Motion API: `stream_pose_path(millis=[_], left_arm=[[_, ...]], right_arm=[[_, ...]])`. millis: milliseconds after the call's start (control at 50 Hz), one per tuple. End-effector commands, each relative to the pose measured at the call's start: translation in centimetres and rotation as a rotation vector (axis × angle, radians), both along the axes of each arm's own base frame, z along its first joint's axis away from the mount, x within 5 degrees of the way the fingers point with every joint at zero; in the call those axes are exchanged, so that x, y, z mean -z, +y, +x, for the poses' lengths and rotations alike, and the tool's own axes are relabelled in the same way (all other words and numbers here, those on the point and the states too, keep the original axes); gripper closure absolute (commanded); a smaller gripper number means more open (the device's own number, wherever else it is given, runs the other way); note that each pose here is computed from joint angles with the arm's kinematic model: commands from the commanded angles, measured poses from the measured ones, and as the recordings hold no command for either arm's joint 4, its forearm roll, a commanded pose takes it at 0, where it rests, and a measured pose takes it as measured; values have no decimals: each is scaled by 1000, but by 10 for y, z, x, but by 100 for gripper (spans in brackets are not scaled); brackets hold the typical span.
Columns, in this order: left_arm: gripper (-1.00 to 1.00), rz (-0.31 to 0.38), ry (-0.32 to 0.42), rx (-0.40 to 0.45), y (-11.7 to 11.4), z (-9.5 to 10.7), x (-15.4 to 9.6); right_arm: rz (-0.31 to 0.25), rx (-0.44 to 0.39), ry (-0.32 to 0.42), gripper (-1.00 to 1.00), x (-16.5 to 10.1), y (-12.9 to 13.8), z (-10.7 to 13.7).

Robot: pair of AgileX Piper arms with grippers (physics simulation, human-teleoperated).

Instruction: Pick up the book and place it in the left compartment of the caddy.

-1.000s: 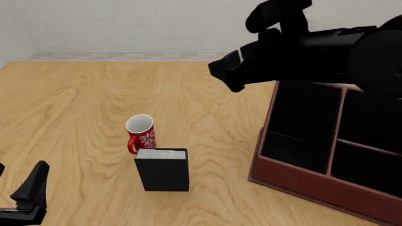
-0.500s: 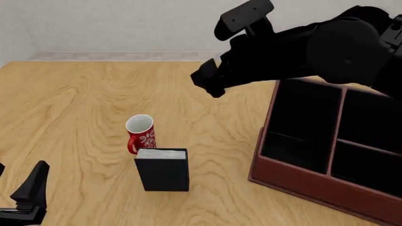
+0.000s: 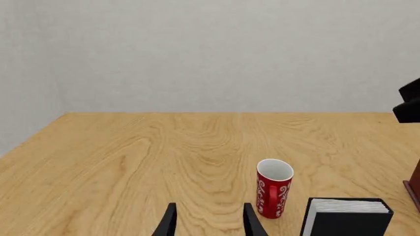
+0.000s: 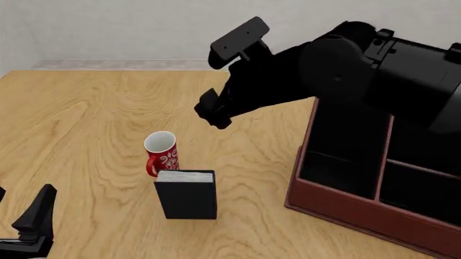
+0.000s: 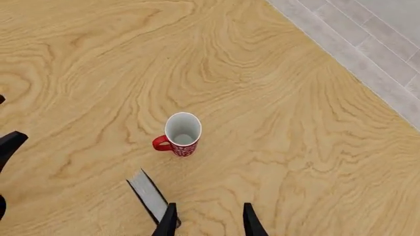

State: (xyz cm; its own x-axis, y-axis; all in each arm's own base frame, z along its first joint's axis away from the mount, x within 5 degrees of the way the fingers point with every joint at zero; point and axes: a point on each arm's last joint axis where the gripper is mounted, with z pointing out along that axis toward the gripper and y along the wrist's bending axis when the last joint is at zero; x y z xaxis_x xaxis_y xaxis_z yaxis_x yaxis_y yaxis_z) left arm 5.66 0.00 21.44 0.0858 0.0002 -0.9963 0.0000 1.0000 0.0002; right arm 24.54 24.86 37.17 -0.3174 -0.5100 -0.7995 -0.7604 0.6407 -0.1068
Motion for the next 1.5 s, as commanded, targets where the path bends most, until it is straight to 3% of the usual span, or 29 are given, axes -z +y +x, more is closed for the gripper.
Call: stream_pose_path(millis=[20,1000,1500], left_arm=[[-100,0,0,0,0,0,0],[-100,0,0,0,0,0,0],[-100,0,0,0,0,0,0]], right_arm=[[-29,-39,22,-100,10,16,-2],[-151,-163,85,-100,39,66,-8],[-167,-192,113,-100,55,81,-17]])
